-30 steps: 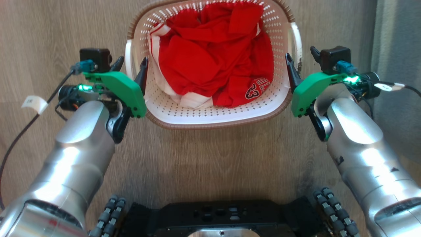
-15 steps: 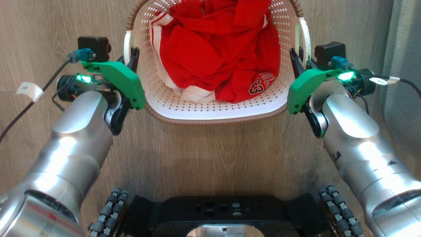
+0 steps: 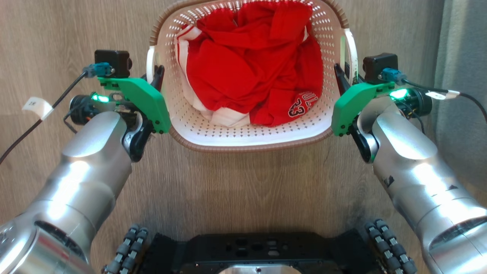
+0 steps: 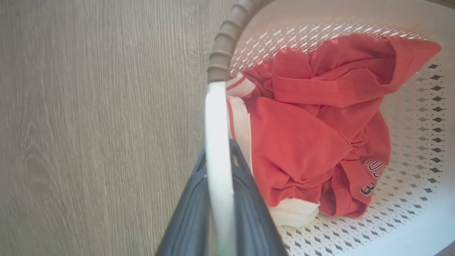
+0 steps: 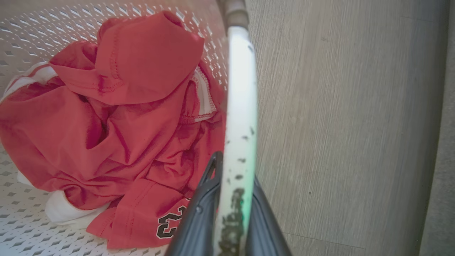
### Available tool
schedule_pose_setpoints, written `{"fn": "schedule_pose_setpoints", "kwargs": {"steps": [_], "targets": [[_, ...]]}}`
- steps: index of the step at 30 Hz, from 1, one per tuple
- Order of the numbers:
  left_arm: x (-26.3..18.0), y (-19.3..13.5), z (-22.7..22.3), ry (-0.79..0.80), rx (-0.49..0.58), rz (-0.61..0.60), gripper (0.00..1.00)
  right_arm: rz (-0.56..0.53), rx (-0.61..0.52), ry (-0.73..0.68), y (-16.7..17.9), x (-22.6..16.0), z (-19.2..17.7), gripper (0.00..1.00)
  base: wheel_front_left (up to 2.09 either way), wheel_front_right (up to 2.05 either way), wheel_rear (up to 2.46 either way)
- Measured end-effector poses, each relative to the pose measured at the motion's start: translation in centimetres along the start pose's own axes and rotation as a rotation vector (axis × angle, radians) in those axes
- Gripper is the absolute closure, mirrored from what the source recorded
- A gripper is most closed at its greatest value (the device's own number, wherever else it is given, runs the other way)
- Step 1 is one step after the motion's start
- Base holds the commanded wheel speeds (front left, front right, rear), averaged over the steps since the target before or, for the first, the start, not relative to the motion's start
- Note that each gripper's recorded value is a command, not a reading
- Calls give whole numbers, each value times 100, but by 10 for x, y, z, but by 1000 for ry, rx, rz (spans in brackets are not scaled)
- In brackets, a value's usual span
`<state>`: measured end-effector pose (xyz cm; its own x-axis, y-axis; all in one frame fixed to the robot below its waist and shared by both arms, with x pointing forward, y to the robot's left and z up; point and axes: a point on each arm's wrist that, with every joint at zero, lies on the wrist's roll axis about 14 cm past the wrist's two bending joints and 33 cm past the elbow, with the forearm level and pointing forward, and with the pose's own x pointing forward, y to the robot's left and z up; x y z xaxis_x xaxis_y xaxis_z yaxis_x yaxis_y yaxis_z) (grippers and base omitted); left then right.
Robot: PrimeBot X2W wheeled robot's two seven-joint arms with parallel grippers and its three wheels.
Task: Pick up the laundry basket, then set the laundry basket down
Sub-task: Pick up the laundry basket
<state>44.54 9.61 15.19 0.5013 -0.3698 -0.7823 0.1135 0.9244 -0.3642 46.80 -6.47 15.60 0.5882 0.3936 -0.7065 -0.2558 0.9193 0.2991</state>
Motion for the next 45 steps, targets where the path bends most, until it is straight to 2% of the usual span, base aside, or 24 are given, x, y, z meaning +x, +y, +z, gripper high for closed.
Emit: {"fn": "schedule_pose_setpoints", "kwargs": {"steps": [20, 27, 40, 45], "targets": [[-42, -35, 40, 31, -19, -51, 100, -41, 33, 62, 5, -49, 38, 100, 0, 0, 0], [-65, -48, 63, 13, -9, -64, 100, -46, 47, 78, 13, -74, 59, 100, 0, 0, 0], [-118, -67, 77, 15, -11, -63, 100, -50, 39, 86, 34, -125, 93, 100, 0, 0, 0], [-136, -73, 80, 4, -12, -59, 100, -45, 61, 98, 42, -144, 94, 100, 0, 0, 0]]}}
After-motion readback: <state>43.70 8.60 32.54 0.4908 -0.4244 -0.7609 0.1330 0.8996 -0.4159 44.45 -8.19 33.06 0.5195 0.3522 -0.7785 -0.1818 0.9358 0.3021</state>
